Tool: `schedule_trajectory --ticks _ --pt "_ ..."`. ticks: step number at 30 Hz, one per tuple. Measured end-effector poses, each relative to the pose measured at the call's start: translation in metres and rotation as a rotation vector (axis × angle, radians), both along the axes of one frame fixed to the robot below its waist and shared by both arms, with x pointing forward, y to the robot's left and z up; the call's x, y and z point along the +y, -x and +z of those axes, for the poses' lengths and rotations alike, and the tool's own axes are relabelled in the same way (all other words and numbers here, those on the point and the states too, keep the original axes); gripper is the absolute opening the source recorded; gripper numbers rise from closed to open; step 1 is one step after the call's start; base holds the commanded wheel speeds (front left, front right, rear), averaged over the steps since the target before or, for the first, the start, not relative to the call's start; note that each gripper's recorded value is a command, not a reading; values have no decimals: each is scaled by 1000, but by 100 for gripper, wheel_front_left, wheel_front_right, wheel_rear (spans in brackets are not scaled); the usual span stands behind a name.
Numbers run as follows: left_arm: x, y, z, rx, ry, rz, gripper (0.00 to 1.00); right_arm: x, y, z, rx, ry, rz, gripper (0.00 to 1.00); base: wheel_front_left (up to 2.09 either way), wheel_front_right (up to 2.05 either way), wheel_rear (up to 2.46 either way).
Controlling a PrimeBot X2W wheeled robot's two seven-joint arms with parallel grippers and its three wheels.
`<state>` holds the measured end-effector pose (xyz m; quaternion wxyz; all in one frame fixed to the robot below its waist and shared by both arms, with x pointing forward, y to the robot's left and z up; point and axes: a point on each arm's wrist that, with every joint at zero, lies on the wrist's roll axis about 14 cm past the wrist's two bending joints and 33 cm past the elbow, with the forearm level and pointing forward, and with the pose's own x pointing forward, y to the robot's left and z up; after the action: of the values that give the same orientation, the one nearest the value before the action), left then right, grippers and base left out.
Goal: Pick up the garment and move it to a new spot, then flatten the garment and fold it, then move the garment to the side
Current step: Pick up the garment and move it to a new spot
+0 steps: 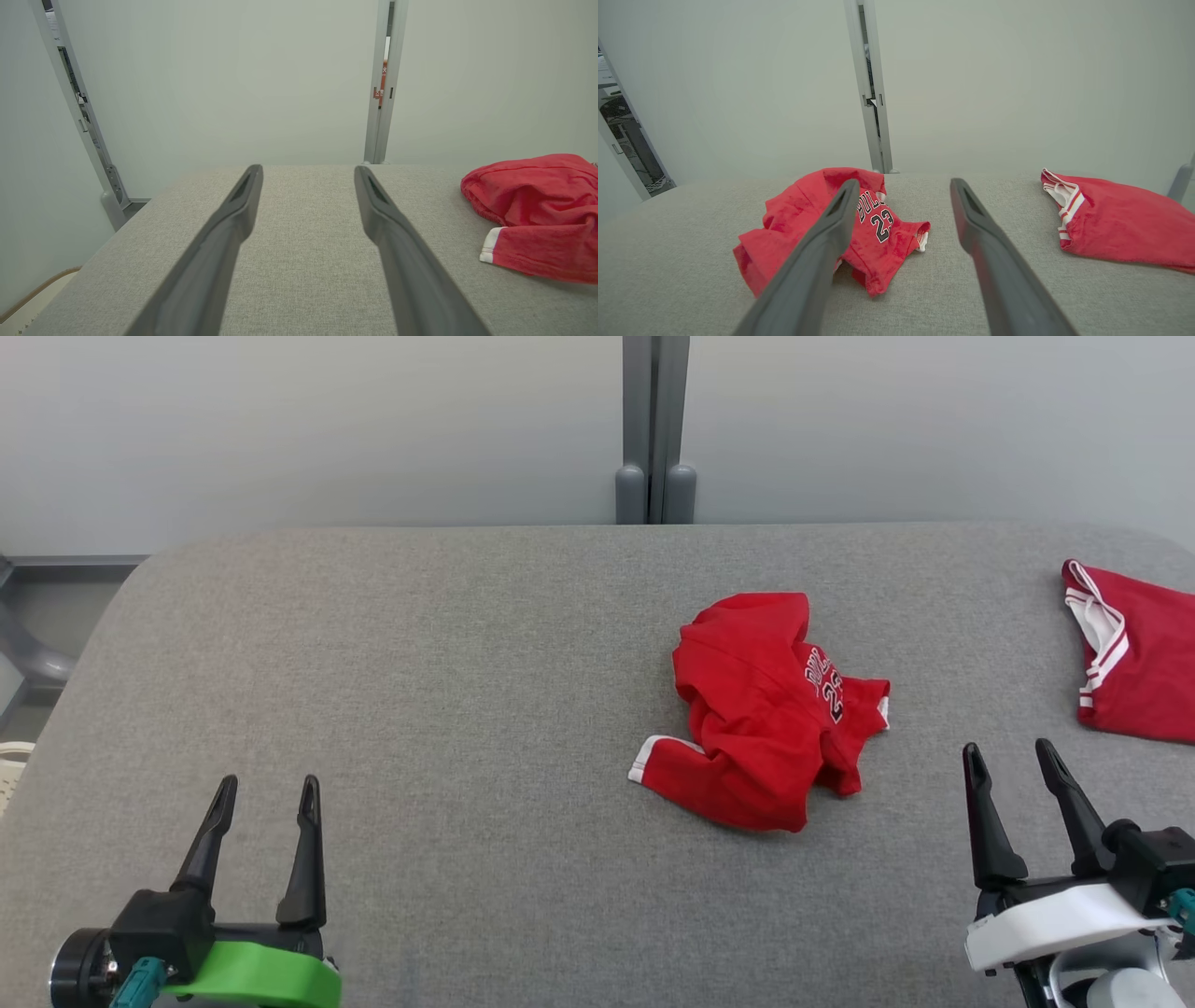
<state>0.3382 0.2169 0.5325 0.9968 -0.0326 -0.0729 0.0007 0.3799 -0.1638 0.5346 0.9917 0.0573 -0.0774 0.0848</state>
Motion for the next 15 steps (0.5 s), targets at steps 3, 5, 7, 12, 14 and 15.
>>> schedule_trajectory --ticks 3,5,7,12,14,15 --pt "1 4 1 -5 7 3 100 -2 4 -4 17 5 -4 100 0 0 0" --pt "0 5 0 -3 15 2 100 -3 7 -6 30 7 -5 100 0 0 0" --pt "-3 6 -1 -2 20 -4 100 -2 10 -7 38 11 -4 100 0 0 0" --pt "-7 5 -3 1 32 -19 100 -4 17 -10 51 12 -6 100 0 0 0" --pt "-10 4 -4 3 37 -29 100 -4 18 -11 57 10 -8 100 0 0 0" --pt "-10 4 -4 4 37 -31 100 -4 19 -10 55 9 -9 100 0 0 0"
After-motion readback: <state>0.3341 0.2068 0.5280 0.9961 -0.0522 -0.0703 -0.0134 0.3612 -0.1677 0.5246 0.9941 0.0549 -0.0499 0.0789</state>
